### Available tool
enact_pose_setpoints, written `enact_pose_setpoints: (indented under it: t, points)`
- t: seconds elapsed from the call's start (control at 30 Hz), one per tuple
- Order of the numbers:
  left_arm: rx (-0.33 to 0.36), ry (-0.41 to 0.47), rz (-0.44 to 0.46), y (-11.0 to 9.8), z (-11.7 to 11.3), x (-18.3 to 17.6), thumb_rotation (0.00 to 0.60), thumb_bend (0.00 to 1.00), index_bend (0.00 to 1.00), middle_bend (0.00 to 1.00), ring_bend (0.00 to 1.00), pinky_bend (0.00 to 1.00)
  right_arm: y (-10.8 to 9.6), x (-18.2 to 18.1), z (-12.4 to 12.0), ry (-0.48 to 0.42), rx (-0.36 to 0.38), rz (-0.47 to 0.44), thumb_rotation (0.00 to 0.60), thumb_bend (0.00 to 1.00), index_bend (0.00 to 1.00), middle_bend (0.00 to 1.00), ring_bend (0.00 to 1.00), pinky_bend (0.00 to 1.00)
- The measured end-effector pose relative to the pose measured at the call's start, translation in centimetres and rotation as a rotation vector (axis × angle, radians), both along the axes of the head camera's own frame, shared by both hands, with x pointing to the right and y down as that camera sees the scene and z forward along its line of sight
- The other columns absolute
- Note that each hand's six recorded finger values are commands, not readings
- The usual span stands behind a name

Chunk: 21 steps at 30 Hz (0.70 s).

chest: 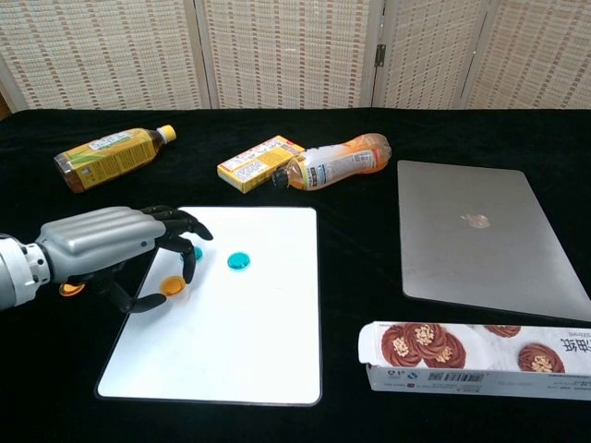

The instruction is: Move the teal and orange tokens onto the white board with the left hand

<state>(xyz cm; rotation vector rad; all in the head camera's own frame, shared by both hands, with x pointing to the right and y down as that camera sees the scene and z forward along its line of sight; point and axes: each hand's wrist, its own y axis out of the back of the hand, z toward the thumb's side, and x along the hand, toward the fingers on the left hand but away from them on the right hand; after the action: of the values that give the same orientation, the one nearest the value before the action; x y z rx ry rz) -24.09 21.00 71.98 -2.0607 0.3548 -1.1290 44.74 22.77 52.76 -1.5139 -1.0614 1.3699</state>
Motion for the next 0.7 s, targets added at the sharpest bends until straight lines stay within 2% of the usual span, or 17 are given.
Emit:
enact_pose_setpoints:
  t: [0.1, 0.27, 0.37, 0.47, 0.7]
  points:
    - [0.005, -0.009, 0.001, 0.2, 0.1, -0.1, 0.6, 0.47, 0.43, 0.16, 0.02, 0.0, 0.0, 0.1, -0.1, 0.001, 0.001, 0.002, 0.588, 0.21, 0.0, 0.08, 0.03, 0.0]
    - [0.019, -0.019, -0.004, 0.3, 0.0, -0.5, 0.6, 0.47, 0.27, 0.13, 0.0, 0.0, 0.1, 0.0, -0.2, 0.0, 0.005, 0.0, 0.587, 0.21, 0.0, 0.08, 0.03, 0.0]
    - [0.024, -0.021, -0.012, 0.2, -0.4, -0.9, 0.6, 0.44, 0.21, 0.11, 0.0, 0.0, 0.1, 0.1, -0.3, -0.001, 0.007, 0.002, 0.589, 0.21, 0.0, 0.08, 0.03, 0.0]
    - [0.03, -0.019, -0.03, 0.0, -1.0, -1.5, 0.6, 0.43, 0.22, 0.11, 0.0, 0.0, 0.2, 0.1, -0.4, -0.002, 0.011, 0.002, 0.587, 0.21, 0.0, 0.08, 0.03, 0.0]
    - [0.05, -0.031, -0.12, -0.6, -2.2, -4.5, 0.6, 0.43, 0.35, 0.11, 0.0, 0.0, 0.2, -0.1, -0.5, -0.007, 0.015, -0.005, 0.588, 0.21, 0.0, 0.08, 0.04, 0.0]
